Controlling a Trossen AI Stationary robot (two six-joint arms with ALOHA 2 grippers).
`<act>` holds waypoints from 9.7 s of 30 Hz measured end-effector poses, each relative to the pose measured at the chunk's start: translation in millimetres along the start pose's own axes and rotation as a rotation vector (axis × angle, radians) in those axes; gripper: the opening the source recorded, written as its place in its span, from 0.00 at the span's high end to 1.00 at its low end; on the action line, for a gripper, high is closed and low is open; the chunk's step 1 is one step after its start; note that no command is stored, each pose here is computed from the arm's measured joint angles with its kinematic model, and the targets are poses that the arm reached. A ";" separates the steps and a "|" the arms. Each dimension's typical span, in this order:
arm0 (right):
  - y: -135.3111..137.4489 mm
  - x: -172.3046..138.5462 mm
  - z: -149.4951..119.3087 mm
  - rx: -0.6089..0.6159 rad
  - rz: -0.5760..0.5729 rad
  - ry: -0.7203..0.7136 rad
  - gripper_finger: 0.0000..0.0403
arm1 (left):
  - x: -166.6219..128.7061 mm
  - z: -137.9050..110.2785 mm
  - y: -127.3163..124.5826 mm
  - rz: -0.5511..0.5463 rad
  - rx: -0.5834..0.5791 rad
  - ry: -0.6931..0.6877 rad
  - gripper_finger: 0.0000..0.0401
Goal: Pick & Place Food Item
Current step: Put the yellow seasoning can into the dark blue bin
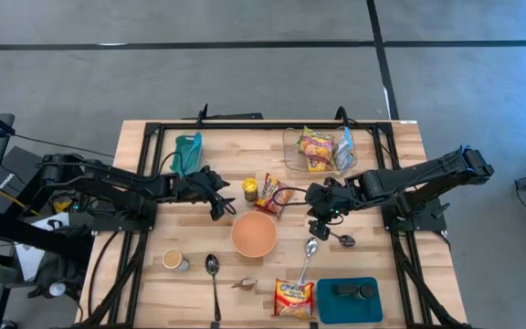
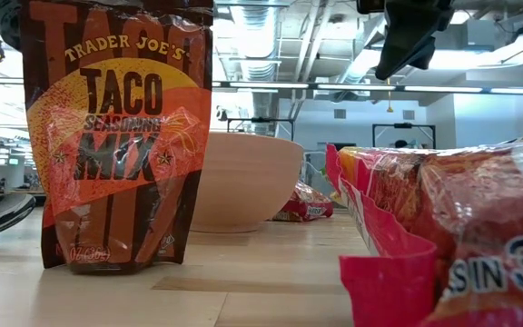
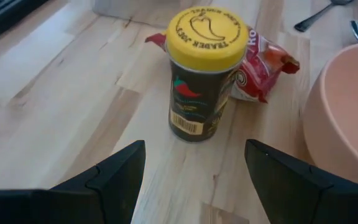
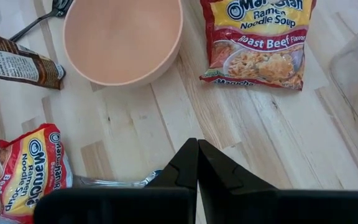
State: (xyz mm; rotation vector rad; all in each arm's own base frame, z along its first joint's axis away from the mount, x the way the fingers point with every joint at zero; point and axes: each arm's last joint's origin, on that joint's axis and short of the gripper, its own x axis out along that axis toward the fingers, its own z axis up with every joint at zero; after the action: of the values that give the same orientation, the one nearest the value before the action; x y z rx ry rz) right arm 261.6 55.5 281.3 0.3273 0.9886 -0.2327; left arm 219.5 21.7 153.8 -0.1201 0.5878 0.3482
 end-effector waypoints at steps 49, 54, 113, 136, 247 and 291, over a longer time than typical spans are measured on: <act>0.3 -0.2 -0.1 -0.001 0.001 0.001 1.00 | 87.3 -8.8 -8.0 -0.088 0.031 -0.059 0.14; 0.7 -0.3 -0.4 -0.003 0.002 0.001 1.00 | 91.0 -12.7 -7.8 -0.085 0.033 -0.037 0.14; -0.1 -0.2 0.1 -0.002 -0.017 -0.011 1.00 | 93.0 -10.2 5.6 -0.083 -0.026 -0.039 0.47; -12.6 2.0 7.4 0.013 -0.046 -0.019 1.00 | -3.6 64.4 9.0 -0.139 -0.132 -0.306 0.46; -25.3 -4.7 73.0 -0.052 0.403 -0.425 0.17 | 24.6 114.7 -81.5 -0.492 -0.165 -0.245 0.46; -17.1 36.0 86.4 -0.020 0.444 -0.447 0.20 | 27.2 107.4 -80.8 -0.478 -0.159 -0.163 0.46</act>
State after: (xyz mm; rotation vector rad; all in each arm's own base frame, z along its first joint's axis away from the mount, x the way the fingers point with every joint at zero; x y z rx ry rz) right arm 342.0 5.9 291.9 0.4441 0.4598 0.1078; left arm 325.3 -23.6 228.4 -0.3738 0.3540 -0.0611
